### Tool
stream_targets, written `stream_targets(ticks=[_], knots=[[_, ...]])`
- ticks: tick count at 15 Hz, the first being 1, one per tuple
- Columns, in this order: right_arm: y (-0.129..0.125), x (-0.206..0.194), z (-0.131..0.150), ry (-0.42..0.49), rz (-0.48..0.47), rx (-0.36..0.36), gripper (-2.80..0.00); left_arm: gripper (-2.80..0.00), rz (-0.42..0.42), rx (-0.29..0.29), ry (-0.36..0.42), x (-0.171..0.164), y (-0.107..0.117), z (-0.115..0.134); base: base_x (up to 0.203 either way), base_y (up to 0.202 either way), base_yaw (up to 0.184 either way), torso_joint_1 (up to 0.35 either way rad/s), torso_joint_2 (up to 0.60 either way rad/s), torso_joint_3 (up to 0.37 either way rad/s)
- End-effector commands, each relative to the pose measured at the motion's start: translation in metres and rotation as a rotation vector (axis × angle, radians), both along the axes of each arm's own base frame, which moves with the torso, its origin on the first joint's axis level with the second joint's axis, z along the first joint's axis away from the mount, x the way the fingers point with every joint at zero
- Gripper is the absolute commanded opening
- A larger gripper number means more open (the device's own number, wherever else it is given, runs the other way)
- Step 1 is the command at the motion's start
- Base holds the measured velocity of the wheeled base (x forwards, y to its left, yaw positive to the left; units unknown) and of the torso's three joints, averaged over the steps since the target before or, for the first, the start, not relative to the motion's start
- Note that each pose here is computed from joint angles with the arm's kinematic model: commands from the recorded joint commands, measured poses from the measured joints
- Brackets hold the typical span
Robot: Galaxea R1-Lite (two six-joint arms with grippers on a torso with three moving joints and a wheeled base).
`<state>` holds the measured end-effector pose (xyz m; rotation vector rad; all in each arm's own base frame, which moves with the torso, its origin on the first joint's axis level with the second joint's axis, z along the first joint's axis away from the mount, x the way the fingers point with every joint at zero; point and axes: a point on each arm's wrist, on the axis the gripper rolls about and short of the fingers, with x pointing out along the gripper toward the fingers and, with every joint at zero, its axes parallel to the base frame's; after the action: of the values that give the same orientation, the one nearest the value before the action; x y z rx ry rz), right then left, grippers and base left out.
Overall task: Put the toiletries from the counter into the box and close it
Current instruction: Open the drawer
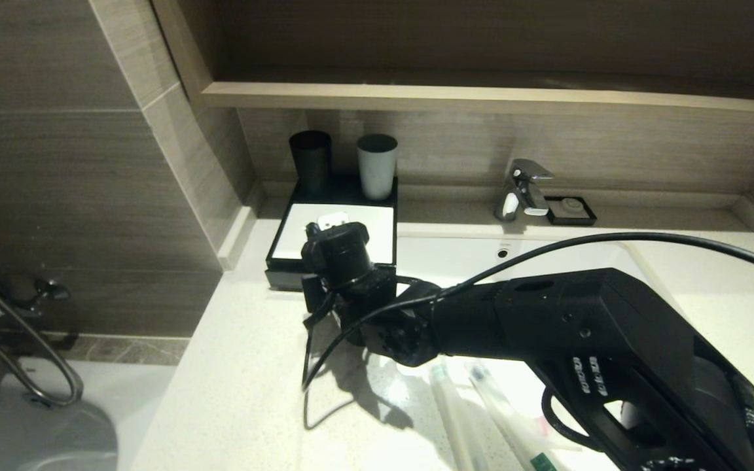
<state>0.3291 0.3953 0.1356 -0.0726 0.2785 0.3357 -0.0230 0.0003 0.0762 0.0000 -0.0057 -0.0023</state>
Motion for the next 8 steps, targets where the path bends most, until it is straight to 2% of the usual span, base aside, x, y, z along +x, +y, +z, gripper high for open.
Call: stream_targets(ticks=[1, 8], knots=[[0.0002, -0.0008, 0.0006, 0.000, 0.000, 0.003, -2.80, -2.80, 0.001, 0.000, 0.000, 0.0000, 0.0000, 0.0000, 0.000, 0.000, 0.000, 0.000, 0.00, 0.000], [0.0032, -0.0064, -0.0022, 0.010, 0.007, -0.001, -2.80, -2.80, 0.001, 0.000, 0.000, 0.0000, 0.0000, 0.0000, 0.000, 0.000, 0.000, 0.000, 0.00, 0.000]])
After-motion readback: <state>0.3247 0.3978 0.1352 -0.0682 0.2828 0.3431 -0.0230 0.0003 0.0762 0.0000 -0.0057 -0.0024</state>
